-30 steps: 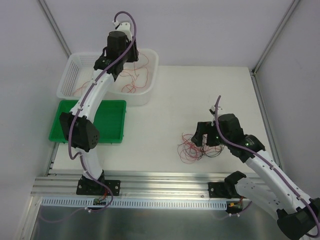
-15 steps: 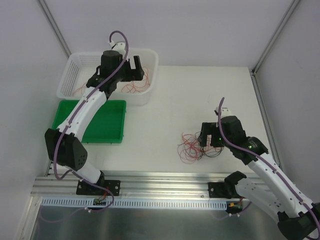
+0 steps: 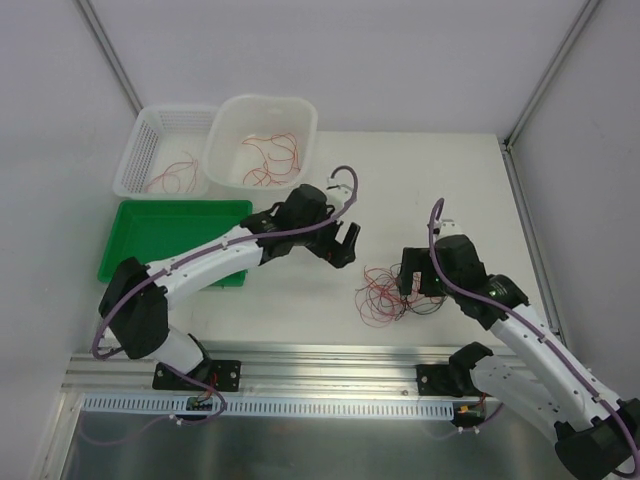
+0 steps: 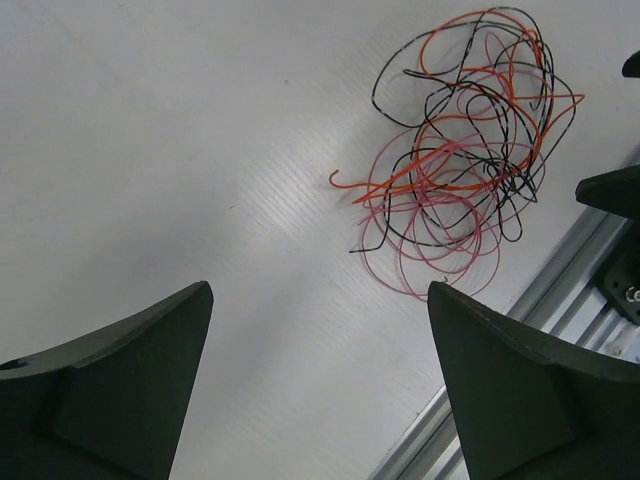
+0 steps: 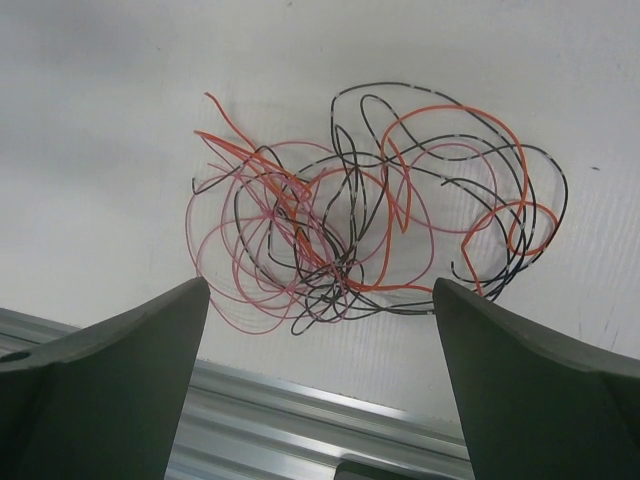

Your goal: Untangle the cables

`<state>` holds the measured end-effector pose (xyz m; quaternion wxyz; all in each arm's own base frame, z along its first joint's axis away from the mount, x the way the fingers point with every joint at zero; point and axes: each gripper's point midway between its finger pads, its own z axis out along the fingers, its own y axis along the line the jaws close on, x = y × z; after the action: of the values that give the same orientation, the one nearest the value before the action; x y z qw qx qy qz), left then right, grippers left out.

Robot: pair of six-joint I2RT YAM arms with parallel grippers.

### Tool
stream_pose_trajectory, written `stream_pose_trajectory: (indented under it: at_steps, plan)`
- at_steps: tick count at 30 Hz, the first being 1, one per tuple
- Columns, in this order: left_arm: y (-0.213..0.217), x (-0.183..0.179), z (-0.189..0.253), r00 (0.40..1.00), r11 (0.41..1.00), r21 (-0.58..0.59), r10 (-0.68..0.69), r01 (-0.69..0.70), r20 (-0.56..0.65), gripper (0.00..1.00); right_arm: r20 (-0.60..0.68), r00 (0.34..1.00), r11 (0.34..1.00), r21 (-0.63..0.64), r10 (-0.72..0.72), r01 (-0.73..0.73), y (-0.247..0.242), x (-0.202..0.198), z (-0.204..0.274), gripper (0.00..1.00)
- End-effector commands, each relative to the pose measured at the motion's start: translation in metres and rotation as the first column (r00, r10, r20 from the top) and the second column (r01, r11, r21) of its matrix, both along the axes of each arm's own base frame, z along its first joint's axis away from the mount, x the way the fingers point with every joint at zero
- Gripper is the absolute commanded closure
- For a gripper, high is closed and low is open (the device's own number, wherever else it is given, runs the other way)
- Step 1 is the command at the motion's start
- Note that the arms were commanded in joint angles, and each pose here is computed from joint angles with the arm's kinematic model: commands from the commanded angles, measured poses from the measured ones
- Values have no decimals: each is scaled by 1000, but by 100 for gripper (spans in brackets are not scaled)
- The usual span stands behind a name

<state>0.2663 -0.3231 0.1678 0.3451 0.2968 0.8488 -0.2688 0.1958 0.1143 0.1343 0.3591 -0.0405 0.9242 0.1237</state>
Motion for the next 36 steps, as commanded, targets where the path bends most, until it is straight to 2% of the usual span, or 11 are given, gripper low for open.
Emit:
stream_pose_trajectory:
  at_steps: [1, 4, 8, 17, 21, 22, 24, 25, 30, 33, 36]
  plan:
    - [-27, -7, -11, 990, 993, 32, -120, 118, 72, 11, 24, 1000, 999, 50, 0, -2, 7, 2, 4, 1]
    - [-49, -13, -26, 975, 976, 60, -212, 208, 71, 12, 15, 1000, 998, 68, 1, -2, 9, -1, 2, 0]
    - [-73, -16, -53, 954, 952, 109, -294, 287, 58, 19, 3, 1000, 996, 91, 6, -6, 11, -6, 1, 0]
    - [-112, -8, -77, 943, 938, 118, -331, 324, 39, 31, -18, 1000, 996, 87, -6, 8, 7, -12, -7, 0]
    - [-112, -6, -88, 953, 947, 120, -302, 298, 22, 46, -46, 999, 996, 89, -3, 7, 11, -11, -18, 0]
    - [-110, -5, -89, 956, 949, 128, -293, 288, 23, 64, -49, 999, 996, 88, -4, 8, 13, -8, -22, 0]
    - [-103, -7, -94, 958, 950, 139, -285, 279, 23, 83, -69, 998, 996, 89, -7, 13, 15, -7, -33, 1]
    - [-101, -10, -94, 964, 956, 131, -265, 261, 6, 99, -73, 997, 995, 94, -6, 13, 19, -4, -37, 1]
    - [-82, -16, -93, 978, 968, 141, -210, 208, 2, 100, -110, 994, 994, 104, -10, 22, 28, 3, -60, 4]
    - [-68, -14, -91, 988, 976, 159, -157, 152, 16, 100, -128, 991, 996, 79, -24, 35, 27, 7, -72, 10]
    - [-52, -10, -90, 997, 983, 170, -74, 69, 24, 100, -136, 990, 998, 48, -37, 44, 25, 11, -80, 28]
